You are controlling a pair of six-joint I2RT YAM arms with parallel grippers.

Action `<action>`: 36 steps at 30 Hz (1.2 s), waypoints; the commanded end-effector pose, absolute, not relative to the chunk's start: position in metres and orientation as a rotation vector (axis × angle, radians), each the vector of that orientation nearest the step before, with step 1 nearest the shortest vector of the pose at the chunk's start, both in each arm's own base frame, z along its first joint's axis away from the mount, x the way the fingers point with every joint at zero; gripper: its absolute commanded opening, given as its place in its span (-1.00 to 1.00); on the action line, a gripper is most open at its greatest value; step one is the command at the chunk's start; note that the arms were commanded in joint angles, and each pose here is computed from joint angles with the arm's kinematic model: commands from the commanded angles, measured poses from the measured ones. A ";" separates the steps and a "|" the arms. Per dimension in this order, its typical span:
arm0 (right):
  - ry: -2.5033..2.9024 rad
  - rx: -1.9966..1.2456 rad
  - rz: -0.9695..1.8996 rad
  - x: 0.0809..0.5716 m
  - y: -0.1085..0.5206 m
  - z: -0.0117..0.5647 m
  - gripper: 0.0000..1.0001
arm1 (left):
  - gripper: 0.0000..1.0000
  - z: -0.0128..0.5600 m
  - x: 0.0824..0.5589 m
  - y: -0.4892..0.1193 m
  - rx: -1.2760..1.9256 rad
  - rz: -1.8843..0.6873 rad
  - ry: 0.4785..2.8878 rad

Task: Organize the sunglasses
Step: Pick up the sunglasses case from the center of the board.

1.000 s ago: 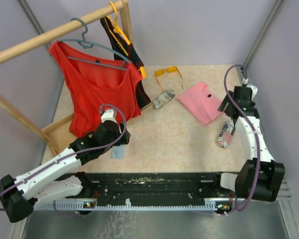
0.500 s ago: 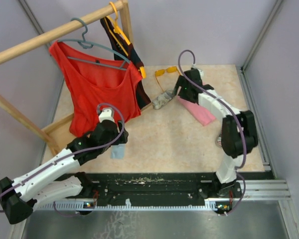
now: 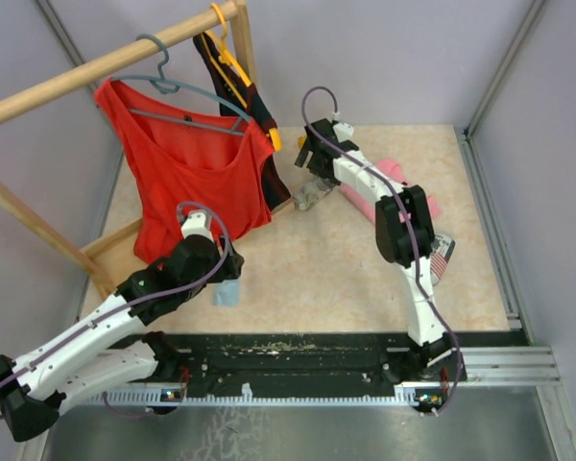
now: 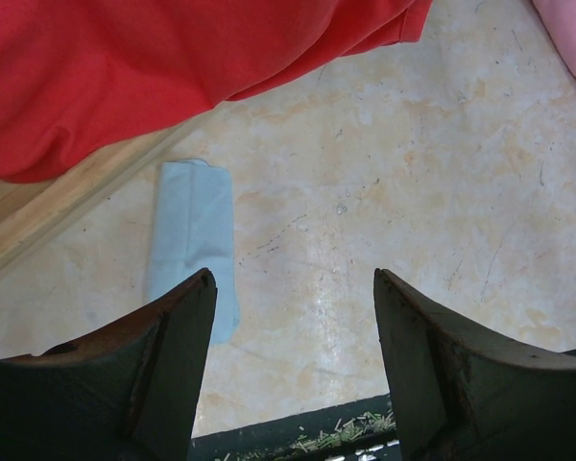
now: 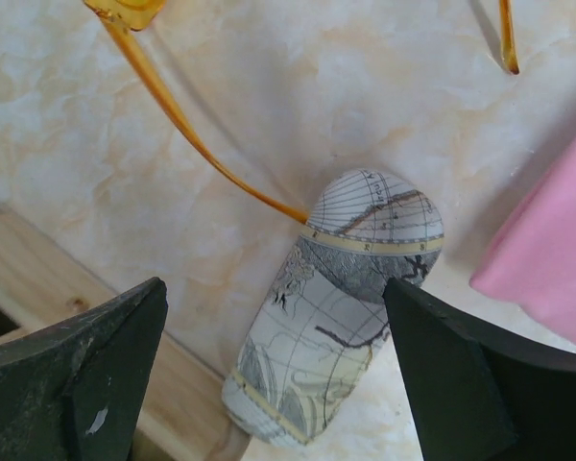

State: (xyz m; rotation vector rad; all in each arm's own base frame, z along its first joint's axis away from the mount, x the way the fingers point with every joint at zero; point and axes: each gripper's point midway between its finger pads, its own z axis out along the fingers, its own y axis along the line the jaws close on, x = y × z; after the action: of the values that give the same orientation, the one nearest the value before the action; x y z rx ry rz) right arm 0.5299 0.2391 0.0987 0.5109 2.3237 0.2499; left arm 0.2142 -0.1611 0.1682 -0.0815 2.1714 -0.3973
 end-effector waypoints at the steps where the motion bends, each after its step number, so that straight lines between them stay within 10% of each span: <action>1: 2.332 0.521 0.047 0.529 0.236 0.094 0.91 | 0.45 0.169 0.210 -0.160 -0.083 -0.423 2.173; 25: 2.420 0.424 -0.065 0.505 0.238 0.064 0.78 | 0.45 0.169 0.209 -0.166 -0.065 -0.463 2.167; 36: 2.352 0.371 -0.015 0.500 0.233 0.094 0.32 | 0.45 0.168 0.208 -0.164 -0.072 -0.455 2.168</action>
State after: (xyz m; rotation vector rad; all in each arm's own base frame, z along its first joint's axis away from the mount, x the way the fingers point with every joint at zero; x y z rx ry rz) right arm 0.4941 0.2273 0.0315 0.3957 2.4784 -0.1156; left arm 0.2077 -0.1648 0.1668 -0.0603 2.1817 -0.4447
